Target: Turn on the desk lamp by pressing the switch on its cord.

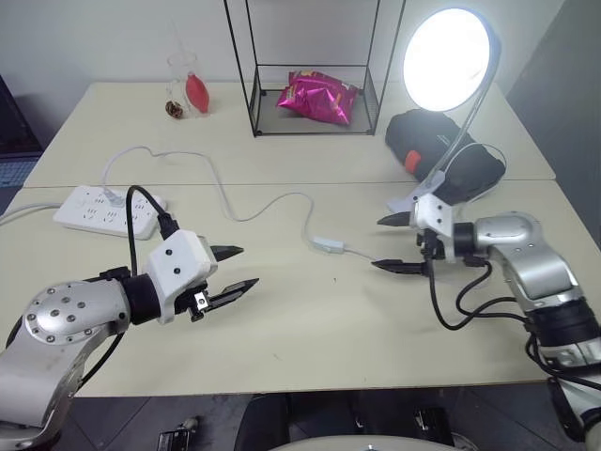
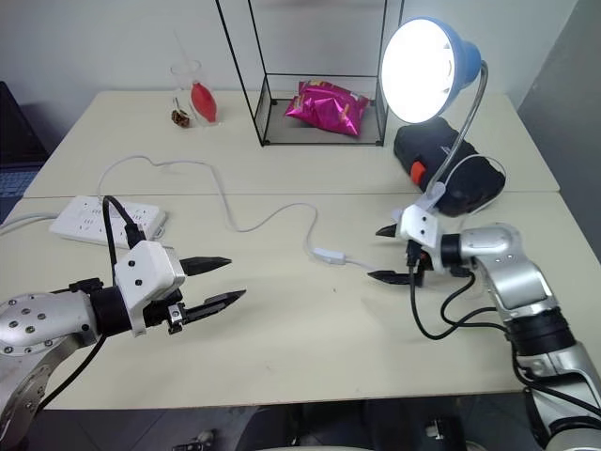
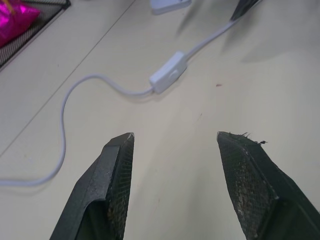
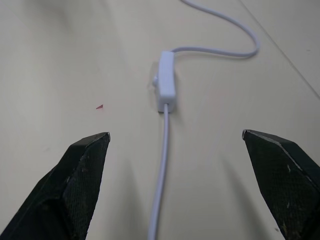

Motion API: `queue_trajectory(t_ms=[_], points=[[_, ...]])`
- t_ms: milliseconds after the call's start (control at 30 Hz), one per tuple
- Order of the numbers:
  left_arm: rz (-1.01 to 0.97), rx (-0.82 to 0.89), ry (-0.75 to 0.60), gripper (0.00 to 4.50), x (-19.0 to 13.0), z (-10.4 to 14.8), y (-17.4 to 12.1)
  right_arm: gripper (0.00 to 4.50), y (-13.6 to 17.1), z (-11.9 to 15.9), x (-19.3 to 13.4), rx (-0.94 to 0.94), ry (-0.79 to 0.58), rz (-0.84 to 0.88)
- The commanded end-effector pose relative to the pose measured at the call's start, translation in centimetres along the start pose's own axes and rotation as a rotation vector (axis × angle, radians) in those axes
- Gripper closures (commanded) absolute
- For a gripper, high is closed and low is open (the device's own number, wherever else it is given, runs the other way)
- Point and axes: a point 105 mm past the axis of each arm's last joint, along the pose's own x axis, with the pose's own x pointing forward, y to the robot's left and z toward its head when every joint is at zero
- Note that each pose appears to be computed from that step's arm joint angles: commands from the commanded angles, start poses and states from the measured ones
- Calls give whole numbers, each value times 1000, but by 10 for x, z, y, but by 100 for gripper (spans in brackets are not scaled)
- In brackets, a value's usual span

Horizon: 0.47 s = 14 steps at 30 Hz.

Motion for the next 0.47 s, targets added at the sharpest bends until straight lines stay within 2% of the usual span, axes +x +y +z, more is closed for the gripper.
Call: queue_trajectory(t_ms=[33,200,467], points=[[65,33,9,179,-14,-2,12,3,7,13,-24,-17,-36,-15],[78,44,52,179,-27,-16,17,3,21,15,-50,-43,-34,-29],[48,40,48,179,-28,-22,16,3,19,5,-59,-30,-16,-71]])
